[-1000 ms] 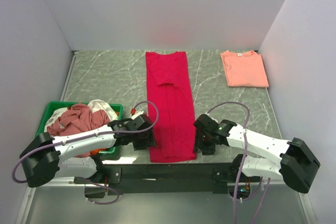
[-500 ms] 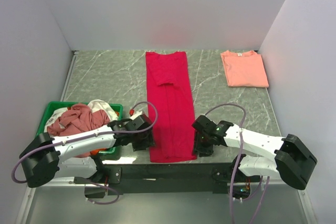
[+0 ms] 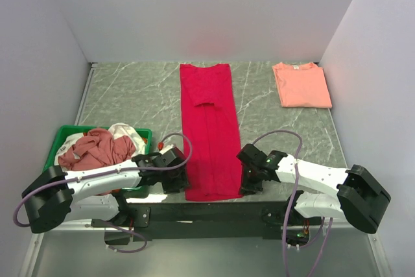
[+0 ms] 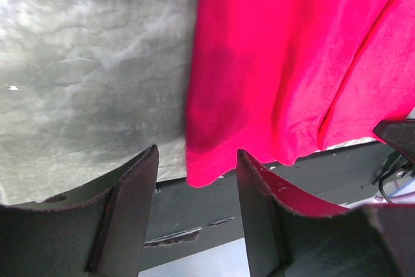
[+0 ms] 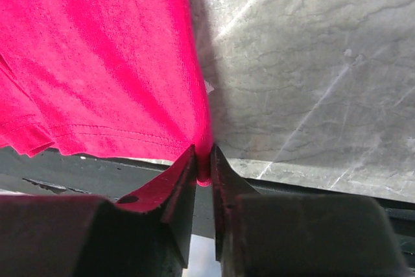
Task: Fold and stack the t-shirts
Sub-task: Fold the tshirt
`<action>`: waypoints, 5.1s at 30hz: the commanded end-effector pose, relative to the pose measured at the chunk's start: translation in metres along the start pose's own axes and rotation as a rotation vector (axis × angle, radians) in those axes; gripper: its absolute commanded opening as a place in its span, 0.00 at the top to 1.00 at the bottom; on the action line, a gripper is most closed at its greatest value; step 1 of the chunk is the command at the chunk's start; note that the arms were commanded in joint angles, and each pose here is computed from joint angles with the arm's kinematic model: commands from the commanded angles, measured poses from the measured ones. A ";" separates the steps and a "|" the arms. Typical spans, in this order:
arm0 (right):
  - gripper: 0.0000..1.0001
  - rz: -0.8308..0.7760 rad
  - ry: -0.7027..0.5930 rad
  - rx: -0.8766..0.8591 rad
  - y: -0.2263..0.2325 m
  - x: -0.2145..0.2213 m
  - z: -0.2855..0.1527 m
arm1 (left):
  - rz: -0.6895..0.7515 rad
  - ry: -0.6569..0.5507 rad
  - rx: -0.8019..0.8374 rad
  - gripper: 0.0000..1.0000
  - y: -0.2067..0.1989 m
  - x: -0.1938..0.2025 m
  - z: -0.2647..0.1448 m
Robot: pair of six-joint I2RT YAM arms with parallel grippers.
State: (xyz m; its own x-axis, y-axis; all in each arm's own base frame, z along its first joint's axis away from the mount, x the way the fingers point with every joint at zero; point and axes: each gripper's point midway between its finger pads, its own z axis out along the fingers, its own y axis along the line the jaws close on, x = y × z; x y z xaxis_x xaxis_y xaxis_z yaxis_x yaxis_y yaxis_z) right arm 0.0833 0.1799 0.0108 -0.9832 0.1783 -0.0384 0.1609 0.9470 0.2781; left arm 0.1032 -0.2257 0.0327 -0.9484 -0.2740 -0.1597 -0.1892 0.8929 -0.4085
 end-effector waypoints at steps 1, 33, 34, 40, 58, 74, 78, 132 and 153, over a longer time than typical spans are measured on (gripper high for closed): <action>0.81 -0.011 0.004 0.020 -0.007 0.004 0.002 | -0.026 0.021 0.049 0.43 -0.011 0.006 0.002; 1.00 -0.005 -0.003 0.045 -0.013 0.004 0.002 | -0.007 0.103 -0.094 0.97 0.017 0.039 0.015; 1.00 -0.003 -0.004 0.049 -0.014 0.004 0.001 | -0.014 0.099 -0.098 0.98 0.019 0.038 0.013; 1.00 0.006 -0.013 0.055 -0.015 0.003 0.000 | -0.045 0.084 -0.068 0.99 0.021 0.038 0.007; 1.00 0.014 -0.074 0.010 0.003 -0.010 -0.030 | -0.052 -0.071 0.078 0.99 -0.024 0.003 -0.025; 1.00 -0.007 -0.267 0.009 0.039 -0.066 -0.076 | -0.071 -0.199 0.205 0.99 -0.048 -0.045 -0.042; 1.00 -0.016 -0.277 0.026 0.043 -0.080 -0.073 | -0.071 -0.219 0.233 1.00 -0.054 -0.061 -0.040; 1.00 0.034 -0.261 0.130 0.071 -0.345 -0.019 | -0.135 -0.278 0.183 0.86 -0.067 -0.328 0.052; 0.50 -0.062 -0.325 -0.008 0.096 -0.315 -0.075 | -0.060 -0.334 0.187 0.36 -0.061 -0.281 0.008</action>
State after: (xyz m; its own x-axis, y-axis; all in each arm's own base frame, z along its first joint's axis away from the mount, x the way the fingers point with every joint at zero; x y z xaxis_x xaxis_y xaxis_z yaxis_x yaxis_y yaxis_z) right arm 0.4102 0.1842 0.0991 -0.9248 0.2237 -0.3076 0.1532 0.9594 0.2370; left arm 0.3917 -0.2045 0.0911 -0.8012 -0.4677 -0.3733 -0.1945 0.7934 -0.5768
